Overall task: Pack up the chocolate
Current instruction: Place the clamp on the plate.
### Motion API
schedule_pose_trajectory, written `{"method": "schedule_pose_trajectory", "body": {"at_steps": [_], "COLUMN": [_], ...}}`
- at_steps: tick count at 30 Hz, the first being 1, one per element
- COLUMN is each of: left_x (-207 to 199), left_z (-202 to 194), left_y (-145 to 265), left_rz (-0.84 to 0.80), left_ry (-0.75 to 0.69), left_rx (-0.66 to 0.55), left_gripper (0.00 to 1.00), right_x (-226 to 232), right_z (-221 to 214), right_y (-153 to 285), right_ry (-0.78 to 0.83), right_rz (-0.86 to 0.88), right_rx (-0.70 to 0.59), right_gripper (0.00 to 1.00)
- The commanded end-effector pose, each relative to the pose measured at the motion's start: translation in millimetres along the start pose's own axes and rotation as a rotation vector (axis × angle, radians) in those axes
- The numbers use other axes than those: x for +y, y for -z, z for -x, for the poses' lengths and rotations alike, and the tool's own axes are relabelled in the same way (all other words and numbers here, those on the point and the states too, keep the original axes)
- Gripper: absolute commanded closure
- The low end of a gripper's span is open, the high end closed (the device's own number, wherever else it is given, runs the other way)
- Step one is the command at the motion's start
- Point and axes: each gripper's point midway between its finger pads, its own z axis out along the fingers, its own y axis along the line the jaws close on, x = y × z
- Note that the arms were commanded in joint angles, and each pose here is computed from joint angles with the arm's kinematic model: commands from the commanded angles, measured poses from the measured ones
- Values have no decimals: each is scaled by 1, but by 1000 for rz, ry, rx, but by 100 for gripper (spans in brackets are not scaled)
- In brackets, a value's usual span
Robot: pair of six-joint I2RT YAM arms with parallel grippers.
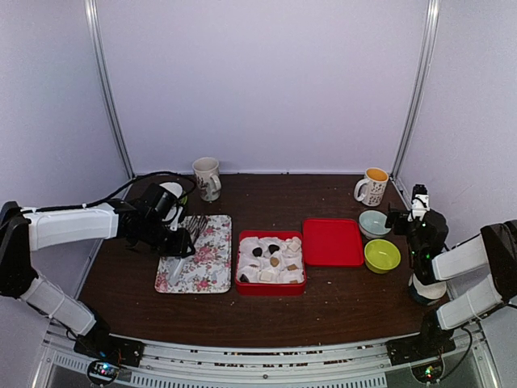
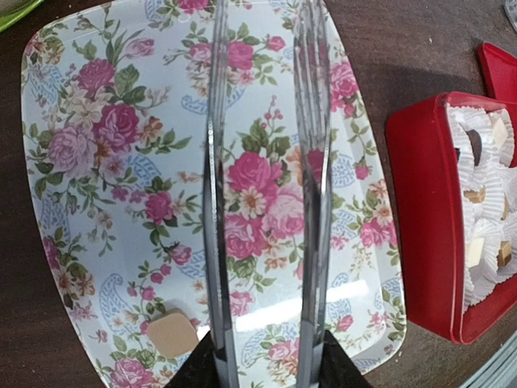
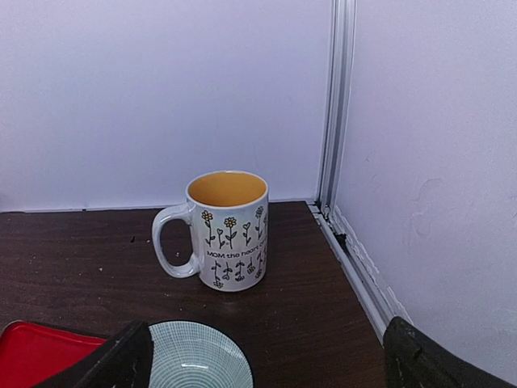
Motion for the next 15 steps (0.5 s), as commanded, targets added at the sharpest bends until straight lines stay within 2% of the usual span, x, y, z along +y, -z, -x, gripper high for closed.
{"method": "schedule_pose_trajectory", "body": {"at_steps": [1,9,15], "left_x": [2,15,21], "left_z": [28,30,24], "left_y": [-4,-25,-37], "left_rz": [14,62,76], "left_ry": [40,108,144], "left_rx": [-119,-162,-149], "left_gripper": [63,64,64], "right_x": [-3,-2,4], "right_z": [7,7,8], "right_y": [-3,-3,-3], "right_ry": [-16,-16,-2], "right_rz": [-14,-8,26], "right_rx": [-18,-15,-16], "right_gripper": [0,0,0]}}
